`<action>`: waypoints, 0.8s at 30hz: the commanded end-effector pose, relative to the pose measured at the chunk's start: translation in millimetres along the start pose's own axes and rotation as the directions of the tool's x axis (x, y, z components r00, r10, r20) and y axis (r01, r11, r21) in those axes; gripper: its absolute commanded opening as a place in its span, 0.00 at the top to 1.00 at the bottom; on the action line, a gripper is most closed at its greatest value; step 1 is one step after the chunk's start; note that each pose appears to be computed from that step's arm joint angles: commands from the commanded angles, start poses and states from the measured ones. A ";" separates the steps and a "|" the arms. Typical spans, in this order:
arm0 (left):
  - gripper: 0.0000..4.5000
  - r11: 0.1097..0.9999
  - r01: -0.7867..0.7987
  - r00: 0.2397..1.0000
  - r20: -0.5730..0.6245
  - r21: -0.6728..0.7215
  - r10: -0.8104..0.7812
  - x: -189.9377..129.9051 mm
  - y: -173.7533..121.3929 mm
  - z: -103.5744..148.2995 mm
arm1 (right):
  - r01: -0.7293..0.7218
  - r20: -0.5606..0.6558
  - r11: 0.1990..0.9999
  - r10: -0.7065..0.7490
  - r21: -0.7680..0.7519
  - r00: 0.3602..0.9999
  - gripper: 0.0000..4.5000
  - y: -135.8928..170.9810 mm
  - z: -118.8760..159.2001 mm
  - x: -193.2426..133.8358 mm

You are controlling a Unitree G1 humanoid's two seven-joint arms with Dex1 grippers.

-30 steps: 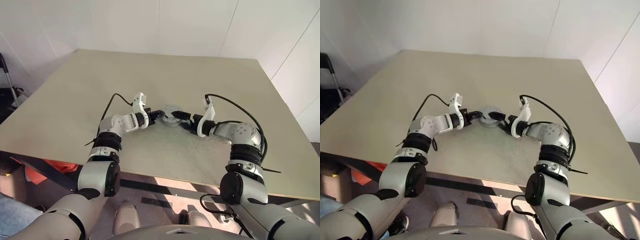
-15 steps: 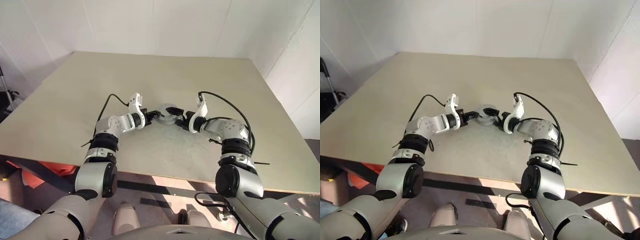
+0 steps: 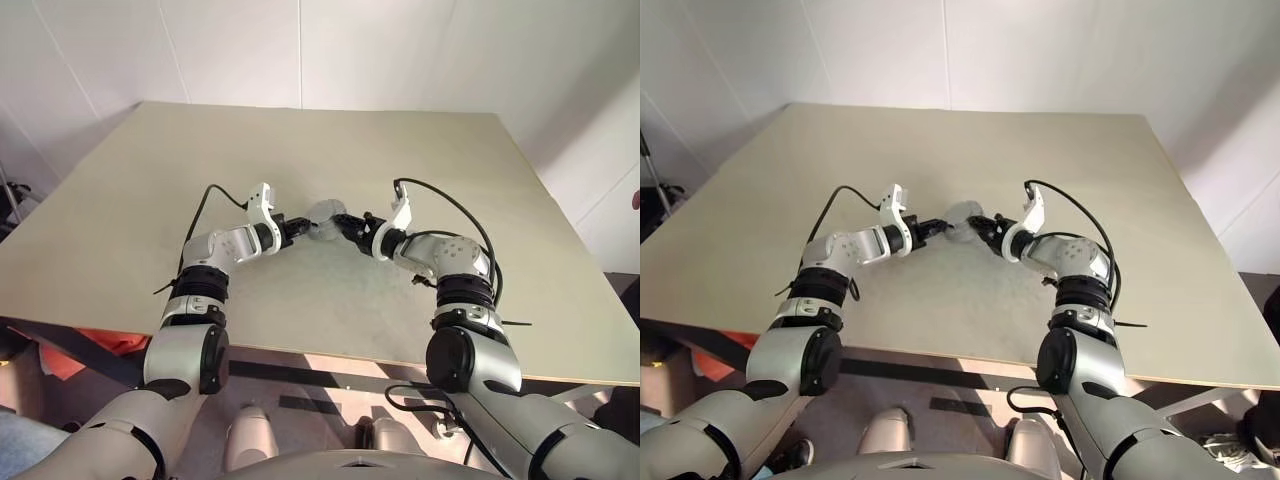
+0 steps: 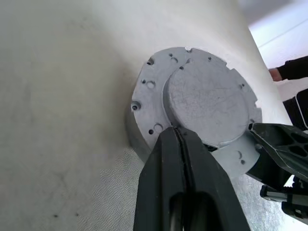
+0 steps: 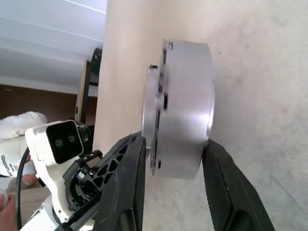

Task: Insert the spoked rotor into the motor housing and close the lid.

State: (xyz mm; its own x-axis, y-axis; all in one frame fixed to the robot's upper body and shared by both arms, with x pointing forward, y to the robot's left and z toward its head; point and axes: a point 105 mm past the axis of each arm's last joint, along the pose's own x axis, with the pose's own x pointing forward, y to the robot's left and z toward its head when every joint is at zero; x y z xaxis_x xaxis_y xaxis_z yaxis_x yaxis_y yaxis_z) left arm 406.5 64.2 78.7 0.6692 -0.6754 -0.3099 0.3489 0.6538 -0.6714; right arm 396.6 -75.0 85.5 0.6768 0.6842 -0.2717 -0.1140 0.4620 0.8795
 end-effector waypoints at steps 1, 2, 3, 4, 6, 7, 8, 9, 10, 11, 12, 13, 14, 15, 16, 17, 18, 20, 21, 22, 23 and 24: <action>1.00 1.000 0.029 0.998 -0.048 0.000 -0.029 8.6 -9.8 -12.8 | -0.147 -0.016 0.989 0.146 -0.029 0.989 0.69 42.7 0.9 11.0; 1.00 1.000 0.029 0.998 -0.048 0.000 -0.029 8.7 -9.9 -12.7 | -0.147 -0.012 0.989 0.147 -0.030 0.989 0.73 43.0 2.0 10.9; 1.00 1.000 0.029 0.998 -0.048 0.002 -0.029 8.7 -9.9 -12.5 | -0.145 -0.011 0.989 0.145 -0.032 0.989 0.74 43.1 2.6 11.0; 1.00 1.000 0.029 0.998 -0.048 0.003 -0.029 8.8 -9.8 -12.3 | -0.144 -0.010 0.989 0.143 -0.033 0.990 0.74 43.0 2.9 11.2; 1.00 1.000 0.029 0.998 -0.047 0.004 -0.029 8.8 -9.6 -12.1 | -0.138 -0.009 0.990 0.137 -0.036 0.990 0.74 42.0 3.0 11.6; 1.00 1.000 0.029 0.999 -0.046 0.005 -0.029 8.8 -9.5 -12.1 | -0.131 -0.008 0.991 0.130 -0.040 0.991 0.74 40.7 2.7 11.7; 1.00 1.000 0.029 0.999 -0.046 0.006 -0.029 8.7 -9.5 -12.1 | -0.120 -0.006 0.992 0.120 -0.045 0.993 0.74 38.6 2.9 11.9; 1.00 1.000 0.030 0.999 -0.045 0.007 -0.029 8.6 -9.4 -12.0 | -0.112 -0.003 0.993 0.112 -0.048 0.994 0.75 37.3 3.1 12.0; 1.00 1.000 0.029 0.999 -0.044 0.007 -0.029 8.5 -9.3 -11.8 | -0.107 -0.001 0.993 0.107 -0.049 0.994 0.75 36.4 3.5 12.1; 1.00 1.000 0.030 0.999 -0.043 0.008 -0.029 8.4 -9.3 -11.4 | -0.115 0.009 0.992 0.116 -0.045 0.993 0.75 37.4 5.1 11.9; 1.00 1.000 0.030 0.999 -0.041 0.009 -0.029 8.3 -9.2 -11.0 | -0.125 0.017 0.991 0.126 -0.042 0.992 0.75 38.9 6.6 11.6; 1.00 1.000 0.030 0.999 -0.040 0.009 -0.029 8.2 -9.1 -10.7 | -0.132 0.022 0.990 0.133 -0.039 0.991 0.75 39.9 7.6 11.4; 1.00 0.999 0.031 0.999 -0.038 0.010 -0.031 8.0 -9.3 -10.1 | -0.134 0.026 0.990 0.135 -0.039 0.991 0.75 40.4 8.6 11.3; 1.00 0.999 0.034 0.999 -0.034 0.010 -0.033 7.6 -9.7 -9.2 | -0.132 0.030 0.991 0.133 -0.039 0.991 0.75 40.3 9.7 11.2; 1.00 0.999 0.037 0.999 -0.029 0.011 -0.037 7.2 -10.1 -8.0 | -0.130 0.035 0.991 0.131 -0.038 0.991 0.75 40.2 10.8 11.1; 1.00 0.999 0.044 0.999 -0.020 0.012 -0.044 6.6 -10.9 -6.1 | -0.131 0.043 0.991 0.132 -0.033 0.990 0.75 40.4 12.5 10.8; 1.00 0.999 0.054 0.999 -0.006 0.011 -0.053 5.8 -12.1 -3.4 | -0.134 0.052 0.991 0.135 -0.026 0.990 0.75 40.6 14.6 10.2; 1.00 0.995 0.095 0.995 0.037 0.009 -0.095 2.3 -17.2 5.3 | -0.143 0.078 0.990 0.143 -0.001 0.987 0.75 41.5 20.8 8.8; 1.00 0.992 0.124 0.990 0.063 0.008 -0.125 -0.2 -21.0 10.3 | -0.147 0.093 0.989 0.145 0.012 0.985 0.75 41.5 24.2 8.1; 1.00 0.986 0.164 0.982 0.092 0.012 -0.165 -4.2 -26.0 16.1 | -0.151 0.111 0.988 0.147 0.028 0.983 0.75 42.0 28.4 7.5; 1.00 0.978 0.206 0.971 0.119 0.026 -0.208 -8.7 -31.5 21.2 | -0.156 0.129 0.987 0.150 0.043 0.980 0.75 42.5 32.4 6.9; 1.00 0.972 0.232 0.963 0.135 0.037 -0.235 -11.9 -35.1 23.9 | -0.160 0.139 0.986 0.151 0.053 0.979 0.75 42.9 35.0 6.6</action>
State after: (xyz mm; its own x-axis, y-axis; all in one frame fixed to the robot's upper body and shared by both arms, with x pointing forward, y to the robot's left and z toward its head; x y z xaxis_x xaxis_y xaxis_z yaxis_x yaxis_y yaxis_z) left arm 400.8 57.1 94.9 0.6545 -0.7390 -0.1595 0.4361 0.5414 -0.7189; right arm 407.5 -74.2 87.4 0.7132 0.6581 -0.2414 -0.0632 0.4033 0.9129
